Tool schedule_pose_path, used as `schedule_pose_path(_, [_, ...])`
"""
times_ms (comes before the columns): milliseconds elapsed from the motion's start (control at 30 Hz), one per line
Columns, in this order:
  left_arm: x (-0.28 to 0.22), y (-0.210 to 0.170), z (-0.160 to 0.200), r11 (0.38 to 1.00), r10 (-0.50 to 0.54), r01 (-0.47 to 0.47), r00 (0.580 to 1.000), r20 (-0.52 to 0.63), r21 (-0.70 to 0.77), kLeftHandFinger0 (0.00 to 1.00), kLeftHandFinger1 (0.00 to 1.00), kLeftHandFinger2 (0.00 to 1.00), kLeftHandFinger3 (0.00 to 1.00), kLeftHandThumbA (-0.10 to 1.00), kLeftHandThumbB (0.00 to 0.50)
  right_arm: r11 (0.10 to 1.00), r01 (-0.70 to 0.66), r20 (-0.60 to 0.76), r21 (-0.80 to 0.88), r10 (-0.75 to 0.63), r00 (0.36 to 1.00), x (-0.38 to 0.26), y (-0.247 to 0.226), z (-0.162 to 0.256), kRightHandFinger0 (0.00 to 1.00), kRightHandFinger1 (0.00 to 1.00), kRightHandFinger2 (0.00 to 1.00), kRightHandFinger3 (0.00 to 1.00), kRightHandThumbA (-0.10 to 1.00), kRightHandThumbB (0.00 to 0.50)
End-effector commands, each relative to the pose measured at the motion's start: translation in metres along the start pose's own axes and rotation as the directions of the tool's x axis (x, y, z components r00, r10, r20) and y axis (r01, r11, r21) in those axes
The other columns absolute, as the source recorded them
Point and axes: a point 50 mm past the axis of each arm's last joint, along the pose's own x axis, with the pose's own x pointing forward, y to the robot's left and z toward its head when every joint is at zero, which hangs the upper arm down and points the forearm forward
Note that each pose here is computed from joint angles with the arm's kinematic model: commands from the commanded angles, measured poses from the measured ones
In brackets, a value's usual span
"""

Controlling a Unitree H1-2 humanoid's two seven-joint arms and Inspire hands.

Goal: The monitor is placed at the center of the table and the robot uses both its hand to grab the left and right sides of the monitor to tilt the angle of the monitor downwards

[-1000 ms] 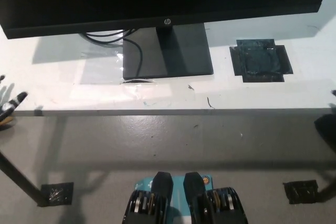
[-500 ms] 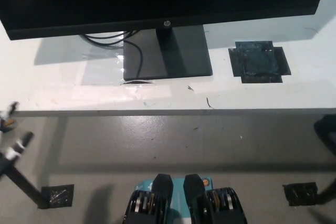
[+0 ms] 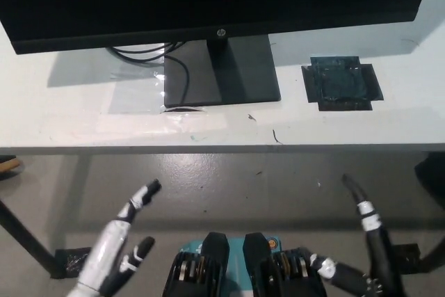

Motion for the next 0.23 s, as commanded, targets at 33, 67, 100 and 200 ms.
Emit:
schedule_pose_path(33, [0.006,-0.001,-0.011,0.999,0.040,-0.040,0.998,0.051,0.005,1.00,1.00,1.00,1.00,1.00,0.281,0.992,0.106,0.037,0.062,-0.108,0.993,0.016,0.005,-0.007,1.00,1.00,1.00,1.00,1.00,0.389])
schedule_pose_path(67, [0.007,-0.001,-0.018,0.999,0.039,-0.039,0.999,0.029,0.008,1.00,1.00,1.00,1.00,1.00,0.280,0.991,0.111,-0.001,0.073,-0.111,0.994,0.018,0.009,-0.014,1.00,1.00,1.00,1.00,1.00,0.397])
schedule_pose_path(100, [0.007,-0.002,-0.019,0.999,0.038,-0.038,0.999,0.024,0.006,1.00,1.00,1.00,1.00,1.00,0.276,0.991,0.112,-0.012,0.074,-0.111,0.994,0.018,0.010,-0.016,1.00,1.00,1.00,1.00,1.00,0.392])
schedule_pose_path(200, [0.008,-0.003,-0.025,0.999,0.042,-0.042,0.999,0.006,0.007,1.00,1.00,1.00,1.00,1.00,0.273,0.990,0.113,-0.052,0.084,-0.109,0.993,0.023,0.013,-0.024,1.00,1.00,1.00,1.00,1.00,0.392])
